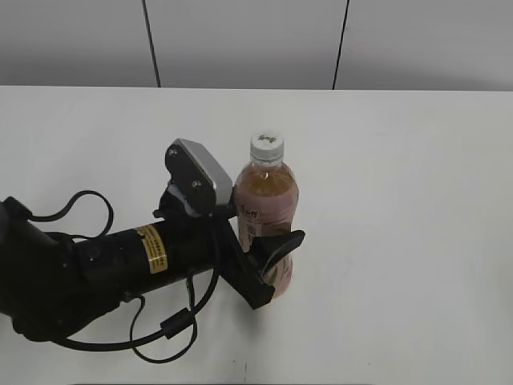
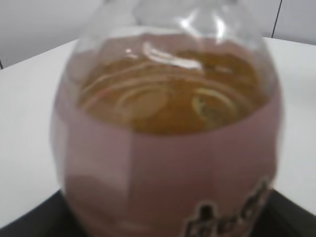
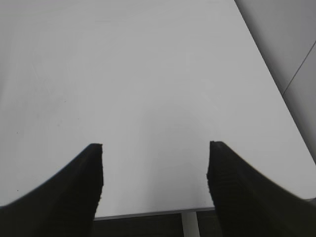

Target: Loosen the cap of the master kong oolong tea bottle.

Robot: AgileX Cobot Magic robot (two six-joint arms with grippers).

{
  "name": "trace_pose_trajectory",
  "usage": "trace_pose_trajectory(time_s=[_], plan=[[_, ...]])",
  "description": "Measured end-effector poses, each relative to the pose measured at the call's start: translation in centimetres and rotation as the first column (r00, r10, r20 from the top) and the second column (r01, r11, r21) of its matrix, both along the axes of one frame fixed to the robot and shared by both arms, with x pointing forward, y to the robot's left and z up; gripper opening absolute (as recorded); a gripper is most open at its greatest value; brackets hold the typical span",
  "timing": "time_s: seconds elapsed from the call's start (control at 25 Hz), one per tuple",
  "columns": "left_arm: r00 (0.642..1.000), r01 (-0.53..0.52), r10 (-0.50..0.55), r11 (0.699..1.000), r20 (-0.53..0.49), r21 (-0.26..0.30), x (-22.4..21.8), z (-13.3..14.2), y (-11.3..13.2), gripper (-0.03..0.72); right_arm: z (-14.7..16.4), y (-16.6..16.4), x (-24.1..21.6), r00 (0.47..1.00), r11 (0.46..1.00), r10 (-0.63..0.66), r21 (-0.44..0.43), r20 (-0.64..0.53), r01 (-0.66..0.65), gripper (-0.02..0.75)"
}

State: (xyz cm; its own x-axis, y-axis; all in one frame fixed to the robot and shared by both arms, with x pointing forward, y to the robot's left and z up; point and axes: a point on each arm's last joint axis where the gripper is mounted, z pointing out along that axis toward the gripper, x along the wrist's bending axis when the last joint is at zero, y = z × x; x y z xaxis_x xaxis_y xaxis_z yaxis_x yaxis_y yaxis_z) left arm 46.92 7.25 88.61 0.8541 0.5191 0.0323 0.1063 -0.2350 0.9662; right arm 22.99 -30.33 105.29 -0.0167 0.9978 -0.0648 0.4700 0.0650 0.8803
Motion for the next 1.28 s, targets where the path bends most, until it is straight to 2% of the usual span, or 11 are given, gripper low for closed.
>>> trace_pose_trajectory(time_s=[0.12,0.16,0.48,0.72,0.84,1.0,1.2,1.28], plan=[[1.000,0.000,0.000,1.000,0.012,-0.029,0.0,0.2,-0.1,0.394,0.0,0.0,0.0,1.000,1.000,0.000,0.001,0.000,0.000,0.503],[1.000,-0.002,0.002,0.999,0.013,-0.032,0.0,0.3,-0.1,0.386,0.0,0.0,0.0,1.000,1.000,0.000,0.001,0.000,0.000,0.503],[1.000,-0.004,0.004,0.999,0.013,-0.037,0.1,0.2,-0.1,0.386,0.0,0.0,0.1,1.000,1.000,0.000,0.001,-0.008,0.000,0.503],[1.000,-0.005,0.005,0.999,0.013,-0.035,0.1,0.2,-0.1,0.386,0.6,0.2,2.8,0.985,0.999,0.024,-0.024,-0.169,-0.028,0.503],[1.000,0.016,-0.016,1.000,0.013,-0.009,-0.1,0.5,-0.1,0.386,1.3,0.6,4.9,0.960,0.996,0.076,-0.031,-0.270,-0.088,0.484],[0.999,0.051,-0.051,0.998,0.016,0.033,-0.4,0.8,-0.1,0.387,2.4,1.8,8.3,0.914,0.983,0.182,0.046,-0.361,-0.178,0.448],[0.998,0.055,-0.056,0.998,0.016,0.038,-0.4,0.8,-0.1,0.387,3.9,3.2,12.6,0.860,0.953,0.297,0.180,-0.415,-0.243,0.425],[0.998,0.055,-0.056,0.998,0.016,0.038,-0.4,0.8,-0.1,0.387,3.8,3.9,15.2,0.813,0.930,0.358,0.256,-0.460,-0.264,0.423]])
